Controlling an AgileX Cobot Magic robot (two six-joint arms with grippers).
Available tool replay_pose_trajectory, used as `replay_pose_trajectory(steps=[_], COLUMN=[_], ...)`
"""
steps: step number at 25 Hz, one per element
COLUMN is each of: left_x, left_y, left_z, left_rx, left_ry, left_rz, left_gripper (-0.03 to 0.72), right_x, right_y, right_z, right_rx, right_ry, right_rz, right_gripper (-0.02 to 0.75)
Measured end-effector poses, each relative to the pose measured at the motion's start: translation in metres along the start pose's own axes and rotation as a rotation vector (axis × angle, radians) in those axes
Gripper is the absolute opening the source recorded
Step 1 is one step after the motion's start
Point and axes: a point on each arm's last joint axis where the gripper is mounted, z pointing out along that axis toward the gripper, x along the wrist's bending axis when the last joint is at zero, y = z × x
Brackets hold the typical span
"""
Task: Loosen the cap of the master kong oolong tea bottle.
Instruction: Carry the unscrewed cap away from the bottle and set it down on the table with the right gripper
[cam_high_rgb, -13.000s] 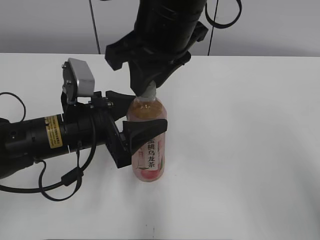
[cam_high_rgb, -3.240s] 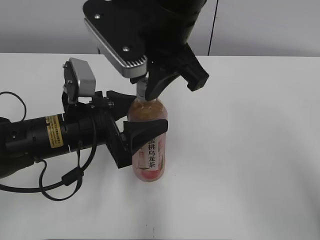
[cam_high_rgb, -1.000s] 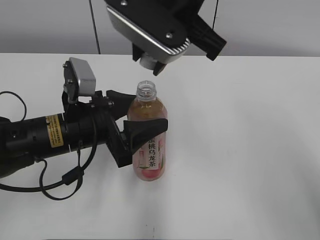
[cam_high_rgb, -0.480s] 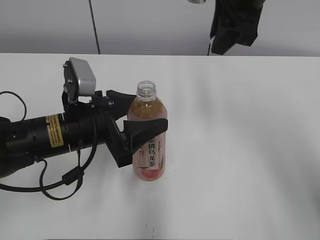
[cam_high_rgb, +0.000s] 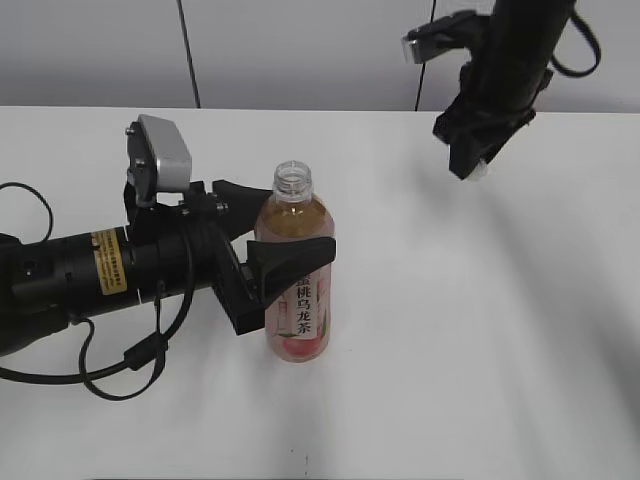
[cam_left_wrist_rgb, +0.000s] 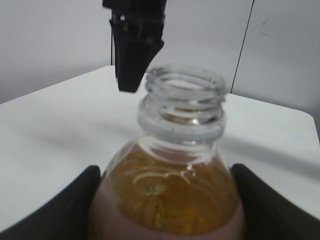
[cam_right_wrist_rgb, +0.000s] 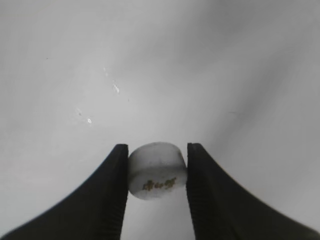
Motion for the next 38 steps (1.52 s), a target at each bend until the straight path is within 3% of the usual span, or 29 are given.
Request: replay_pose_trajectory(steps=[7, 16, 19, 22, 25, 31, 38], left_x=[0.000, 0.000, 0.000, 0.000, 0.000, 0.000, 0.000], left_y=[0.000, 0.000, 0.000, 0.000, 0.000, 0.000, 0.000], left_z=[0.000, 0.000, 0.000, 0.000, 0.000, 0.000, 0.000], left_rx=[0.000, 0.000, 0.000, -0.001, -0.002, -0.002, -0.002], left_ry=[0.001, 0.001, 0.001, 0.002, 0.004, 0.005, 0.005], left_rz=[0.000, 0.000, 0.000, -0.001, -0.002, -0.002, -0.002], left_gripper=[0.468, 0.468, 0.468, 0.468, 0.468, 0.468, 0.468], right_x=[0.007, 0.019, 0.020, 0.021, 0.021, 0.028, 0.064], right_y=[-0.021, -0.054, -0.058, -0.058, -0.058, -0.065, -0.130], right_z=[0.064, 0.094, 0.097, 0.097, 0.095, 0.023, -0.087], right_rx=[0.177, 0.343, 0.361, 0.363, 0.361, 0.217, 0.003], right_ry=[0.078, 0.099, 0.105, 0.101, 0.093, 0.041, -0.032], right_rz=[0.162, 0.218, 0.222, 0.251, 0.286, 0.328, 0.319], right_gripper=[0.271, 0.292, 0.372, 0.514, 0.560, 0.541, 0.533])
